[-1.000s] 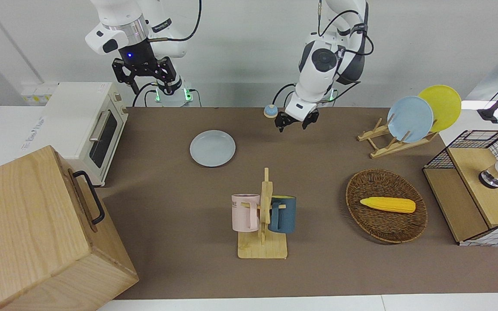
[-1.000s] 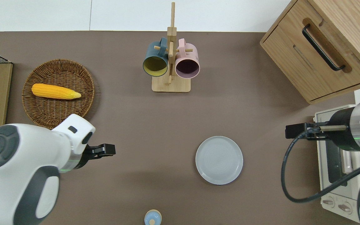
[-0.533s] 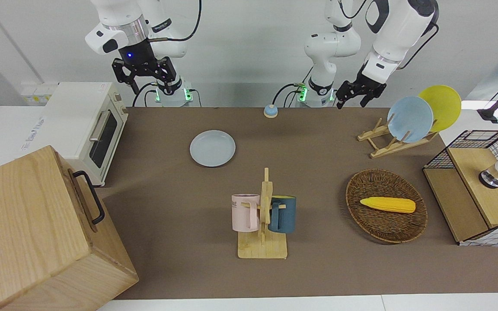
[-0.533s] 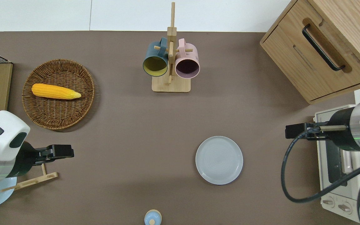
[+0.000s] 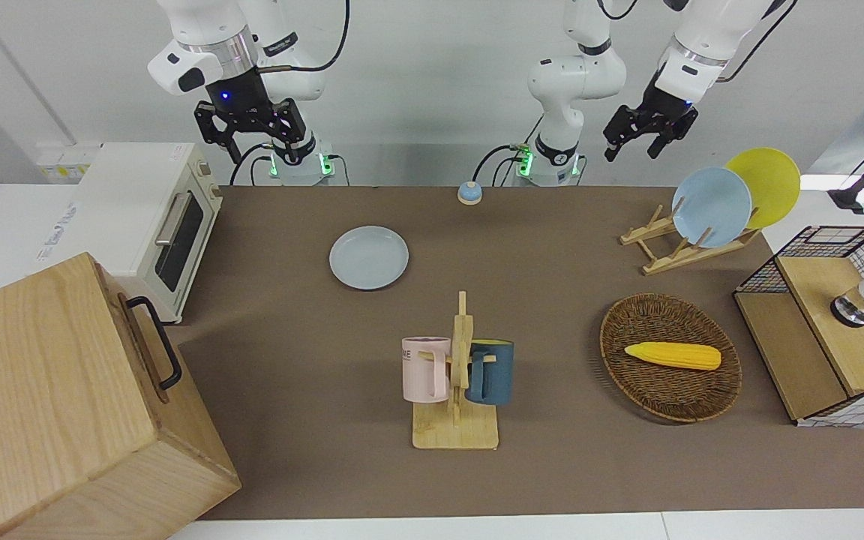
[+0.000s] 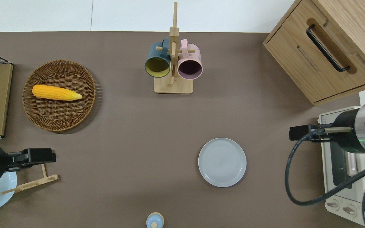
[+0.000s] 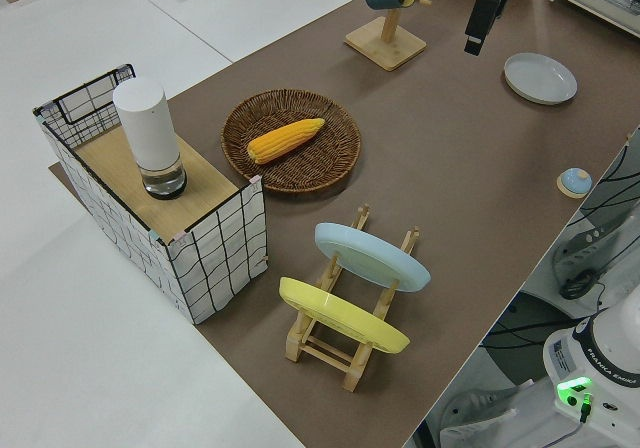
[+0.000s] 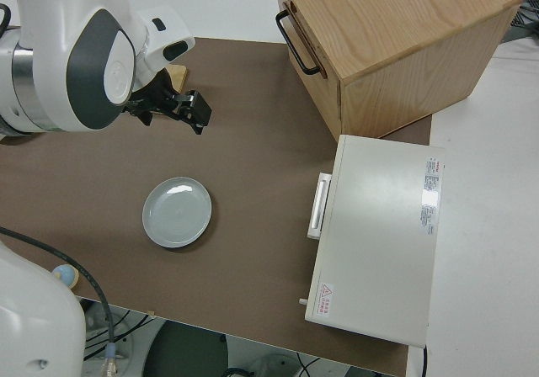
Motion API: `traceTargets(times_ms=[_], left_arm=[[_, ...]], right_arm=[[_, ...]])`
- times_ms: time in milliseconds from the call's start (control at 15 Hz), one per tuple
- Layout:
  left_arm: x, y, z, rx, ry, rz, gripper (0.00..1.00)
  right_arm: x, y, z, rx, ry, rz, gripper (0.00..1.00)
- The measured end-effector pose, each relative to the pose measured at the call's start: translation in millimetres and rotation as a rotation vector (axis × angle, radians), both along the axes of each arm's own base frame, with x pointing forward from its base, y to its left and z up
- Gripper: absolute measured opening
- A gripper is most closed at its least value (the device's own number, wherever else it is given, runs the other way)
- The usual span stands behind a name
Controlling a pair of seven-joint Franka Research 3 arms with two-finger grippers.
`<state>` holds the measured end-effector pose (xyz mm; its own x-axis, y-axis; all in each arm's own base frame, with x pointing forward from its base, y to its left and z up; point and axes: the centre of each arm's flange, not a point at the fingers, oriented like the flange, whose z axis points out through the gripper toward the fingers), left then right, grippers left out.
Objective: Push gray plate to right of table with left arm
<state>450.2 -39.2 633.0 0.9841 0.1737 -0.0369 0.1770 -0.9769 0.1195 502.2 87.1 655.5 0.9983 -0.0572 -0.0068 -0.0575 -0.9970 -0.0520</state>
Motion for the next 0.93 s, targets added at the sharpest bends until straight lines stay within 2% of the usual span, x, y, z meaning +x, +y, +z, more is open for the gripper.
traceTargets(times_ms=[133,267,600,933], left_arm=[[-2.6,-1,31,0.002,0.001,-0.012,1.0],[1.3,-1,40,0.002,0.005,-0.017,1.0],[14.2,1,34,-0.001,0.02,-0.013,1.0],[14.7,8,35,0.051,0.016,-0.006,1.0]], right_arm=[[0.0,0,0,0.0,0.0,0.0,1.0],[0.0,0,0,0.0,0.0,0.0,1.0],[0.0,0,0,0.0,0.0,0.0,1.0],[0.0,0,0,0.0,0.0,0.0,1.0]])
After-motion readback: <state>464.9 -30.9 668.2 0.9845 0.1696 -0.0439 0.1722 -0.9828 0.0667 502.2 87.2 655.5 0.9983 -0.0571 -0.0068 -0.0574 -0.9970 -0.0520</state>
